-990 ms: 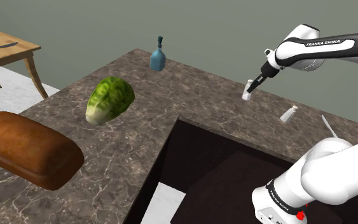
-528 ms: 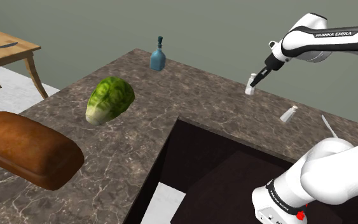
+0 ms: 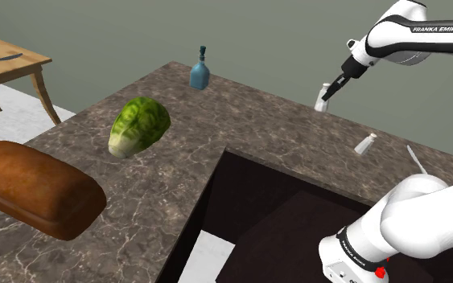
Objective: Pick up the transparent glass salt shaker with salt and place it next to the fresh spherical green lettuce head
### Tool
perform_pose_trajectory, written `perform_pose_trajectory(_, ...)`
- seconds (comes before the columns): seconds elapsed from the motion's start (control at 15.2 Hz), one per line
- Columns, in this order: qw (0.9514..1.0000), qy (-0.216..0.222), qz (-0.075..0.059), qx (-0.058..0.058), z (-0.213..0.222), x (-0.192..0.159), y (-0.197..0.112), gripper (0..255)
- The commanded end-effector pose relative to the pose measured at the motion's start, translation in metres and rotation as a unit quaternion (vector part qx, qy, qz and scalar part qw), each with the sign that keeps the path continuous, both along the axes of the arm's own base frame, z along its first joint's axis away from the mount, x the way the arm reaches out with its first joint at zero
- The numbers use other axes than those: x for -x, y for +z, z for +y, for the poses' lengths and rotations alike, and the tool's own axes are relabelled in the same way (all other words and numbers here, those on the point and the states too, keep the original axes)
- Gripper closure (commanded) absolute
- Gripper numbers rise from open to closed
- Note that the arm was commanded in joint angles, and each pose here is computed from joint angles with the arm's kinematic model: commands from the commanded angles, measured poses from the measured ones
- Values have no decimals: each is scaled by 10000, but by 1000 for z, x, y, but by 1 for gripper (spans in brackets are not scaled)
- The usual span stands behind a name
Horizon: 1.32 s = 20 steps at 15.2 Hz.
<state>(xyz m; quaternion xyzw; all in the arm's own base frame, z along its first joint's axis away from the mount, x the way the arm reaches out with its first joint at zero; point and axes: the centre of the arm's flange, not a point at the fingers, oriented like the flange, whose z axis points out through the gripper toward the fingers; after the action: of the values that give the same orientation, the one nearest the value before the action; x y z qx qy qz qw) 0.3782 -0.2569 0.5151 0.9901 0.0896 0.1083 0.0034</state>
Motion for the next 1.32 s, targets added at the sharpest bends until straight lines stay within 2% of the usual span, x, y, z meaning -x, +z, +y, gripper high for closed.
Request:
perform_pose_trajectory(0.0, 10000, 0, 2, -1, 1, 1, 10, 255)
perform_pose_trajectory(0.66, 10000, 0, 2, -1, 1, 1, 59, 255)
perform_pose_trajectory(1.25, 10000, 0, 2, -1, 107, -54, 59, 255)
